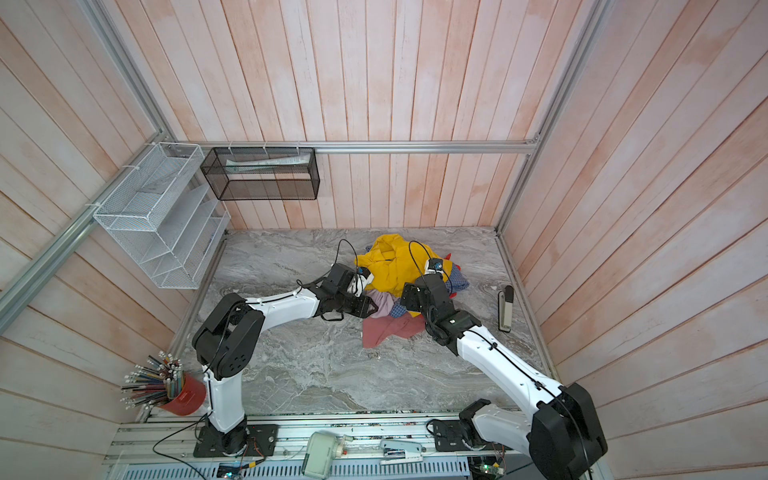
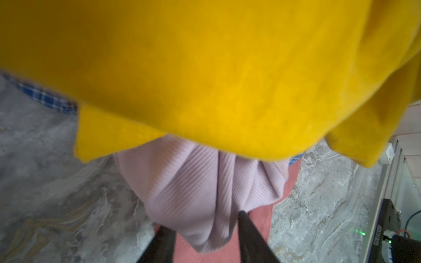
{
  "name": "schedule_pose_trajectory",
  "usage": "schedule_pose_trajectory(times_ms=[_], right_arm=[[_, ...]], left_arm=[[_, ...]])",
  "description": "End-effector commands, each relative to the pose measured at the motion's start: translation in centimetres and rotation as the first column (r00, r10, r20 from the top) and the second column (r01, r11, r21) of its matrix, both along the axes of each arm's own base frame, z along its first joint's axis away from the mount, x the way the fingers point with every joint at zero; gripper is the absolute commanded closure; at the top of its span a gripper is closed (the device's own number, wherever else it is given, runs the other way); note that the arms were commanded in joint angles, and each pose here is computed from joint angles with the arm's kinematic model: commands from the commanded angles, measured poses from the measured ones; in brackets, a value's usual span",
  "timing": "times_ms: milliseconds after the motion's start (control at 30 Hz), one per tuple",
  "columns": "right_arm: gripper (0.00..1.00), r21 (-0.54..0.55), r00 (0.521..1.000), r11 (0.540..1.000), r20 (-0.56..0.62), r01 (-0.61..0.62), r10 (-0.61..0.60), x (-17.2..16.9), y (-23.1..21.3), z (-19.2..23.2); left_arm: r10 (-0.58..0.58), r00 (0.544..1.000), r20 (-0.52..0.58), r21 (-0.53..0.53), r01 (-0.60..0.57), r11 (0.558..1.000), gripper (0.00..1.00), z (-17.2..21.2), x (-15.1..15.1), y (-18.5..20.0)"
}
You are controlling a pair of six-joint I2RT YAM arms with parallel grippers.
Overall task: Pick out a specific cloth from the pile
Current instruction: 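Reach both grippers to the pile, left gripper toward the light pink garment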
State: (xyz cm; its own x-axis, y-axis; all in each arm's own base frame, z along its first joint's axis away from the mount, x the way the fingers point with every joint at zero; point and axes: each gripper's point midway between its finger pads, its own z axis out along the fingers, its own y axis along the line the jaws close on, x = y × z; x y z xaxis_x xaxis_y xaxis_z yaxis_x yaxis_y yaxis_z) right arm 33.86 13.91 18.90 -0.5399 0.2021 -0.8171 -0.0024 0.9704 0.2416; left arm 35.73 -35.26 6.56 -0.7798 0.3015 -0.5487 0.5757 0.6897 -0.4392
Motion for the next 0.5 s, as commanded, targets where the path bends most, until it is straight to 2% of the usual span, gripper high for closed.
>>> schedule_pose_trajectory(times_ms=[0, 233, 467], right_arm=[[0.15, 0.001, 0.999, 1.0, 0.024, 0.027, -0.027, -0.1, -0.9, 0.3], [0.15, 0.015, 0.999, 0.999, 0.029, 0.03, -0.03, -0.1, -1.1, 0.3], [0.15, 0.022, 0.999, 0.999, 0.04, 0.032, -0.033, 0.0, -1.1, 0.6]], left_arm=[[-0.014, 1.0, 0.007, 0.011, 0.014, 1.0, 0.69, 0.0, 0.1, -0.6], [-0.013, 0.999, 0.029, -0.009, 0.013, 1.0, 0.99, 1.3, 0.4, -1.1], [-0.012, 0.993, 0.122, 0.012, 0.011, 1.0, 1.0, 4.3, 0.5, -1.4]])
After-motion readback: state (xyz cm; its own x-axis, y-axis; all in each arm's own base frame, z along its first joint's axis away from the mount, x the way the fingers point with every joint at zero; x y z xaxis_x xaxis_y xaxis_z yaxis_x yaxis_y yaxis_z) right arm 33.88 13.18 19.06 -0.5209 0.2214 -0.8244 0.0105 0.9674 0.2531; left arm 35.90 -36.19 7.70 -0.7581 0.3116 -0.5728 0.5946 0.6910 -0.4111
